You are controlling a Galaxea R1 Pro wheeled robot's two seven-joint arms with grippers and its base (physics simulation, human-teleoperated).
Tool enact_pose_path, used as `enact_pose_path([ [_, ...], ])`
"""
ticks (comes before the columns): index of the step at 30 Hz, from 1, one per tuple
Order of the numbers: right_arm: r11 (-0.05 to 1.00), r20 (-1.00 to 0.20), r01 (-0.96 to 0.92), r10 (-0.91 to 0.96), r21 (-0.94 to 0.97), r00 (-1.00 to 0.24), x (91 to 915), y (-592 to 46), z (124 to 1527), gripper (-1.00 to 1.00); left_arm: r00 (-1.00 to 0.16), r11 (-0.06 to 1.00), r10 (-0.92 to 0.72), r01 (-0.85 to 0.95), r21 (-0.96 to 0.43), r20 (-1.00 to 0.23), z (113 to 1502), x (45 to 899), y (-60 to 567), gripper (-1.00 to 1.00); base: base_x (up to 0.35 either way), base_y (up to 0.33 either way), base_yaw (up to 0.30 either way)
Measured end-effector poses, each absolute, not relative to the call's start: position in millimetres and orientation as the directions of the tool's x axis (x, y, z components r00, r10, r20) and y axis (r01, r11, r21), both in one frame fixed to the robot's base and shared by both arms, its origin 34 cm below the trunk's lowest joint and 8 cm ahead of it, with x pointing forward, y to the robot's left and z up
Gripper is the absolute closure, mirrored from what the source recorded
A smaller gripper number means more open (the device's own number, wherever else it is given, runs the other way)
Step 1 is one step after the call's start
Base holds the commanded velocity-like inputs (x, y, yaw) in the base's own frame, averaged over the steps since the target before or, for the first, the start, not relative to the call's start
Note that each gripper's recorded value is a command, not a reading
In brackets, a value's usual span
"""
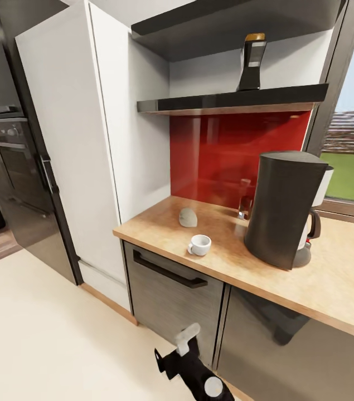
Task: Set up a coffee station on the kitchen countertop: keep the coffee maker on the countertop, move the bottle of coffee from the kitchen shelf to the counter next to the coffee maker, place a paper coffee filter on top of the coffee maker, put the saucer next to the coffee maker with the coffee cup on the saucer, and place the electric kettle next to the coffee maker.
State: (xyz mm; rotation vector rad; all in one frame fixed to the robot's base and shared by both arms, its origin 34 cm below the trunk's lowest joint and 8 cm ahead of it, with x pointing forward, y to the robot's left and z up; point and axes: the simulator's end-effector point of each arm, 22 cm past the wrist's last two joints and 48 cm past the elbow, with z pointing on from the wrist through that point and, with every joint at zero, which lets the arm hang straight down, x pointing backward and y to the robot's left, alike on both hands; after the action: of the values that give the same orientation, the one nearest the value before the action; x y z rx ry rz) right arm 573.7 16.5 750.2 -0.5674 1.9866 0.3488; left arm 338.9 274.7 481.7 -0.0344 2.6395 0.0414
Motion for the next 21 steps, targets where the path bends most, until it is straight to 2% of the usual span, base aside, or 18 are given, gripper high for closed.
enact_pose_path([
  [12,0.829,-0.96,-0.559,-0.156,-0.001,-0.231,592.3,48.1,895.2,-1.0,-0.875,0.996,-0.068,-0.091,0.024,-0.48,481.3,336.5,287.3,-1.0,0.0,0.0,0.0],
  [14,0.828,-0.968,-0.56,-0.157,-0.019,-0.198,604.6,50.7,918.2,-1.0,-0.874,0.995,-0.073,-0.096,0.024,-0.48,481.2,336.2,288.5,-1.0,0.0,0.0,0.0],
  [17,0.83,-0.979,-0.546,-0.187,-0.113,-0.083,651.7,48.2,994.1,-1.0,-0.874,0.995,-0.076,-0.099,0.022,-0.48,481.1,335.9,287.3,-1.0,0.0,0.0,0.0],
  [21,0.831,-0.98,-0.536,-0.198,-0.15,-0.033,667.0,47.0,1025.1,-1.0,-0.874,0.995,-0.076,-0.099,0.021,-0.479,481.0,335.7,286.9,-1.0,0.0,0.0,0.0],
])
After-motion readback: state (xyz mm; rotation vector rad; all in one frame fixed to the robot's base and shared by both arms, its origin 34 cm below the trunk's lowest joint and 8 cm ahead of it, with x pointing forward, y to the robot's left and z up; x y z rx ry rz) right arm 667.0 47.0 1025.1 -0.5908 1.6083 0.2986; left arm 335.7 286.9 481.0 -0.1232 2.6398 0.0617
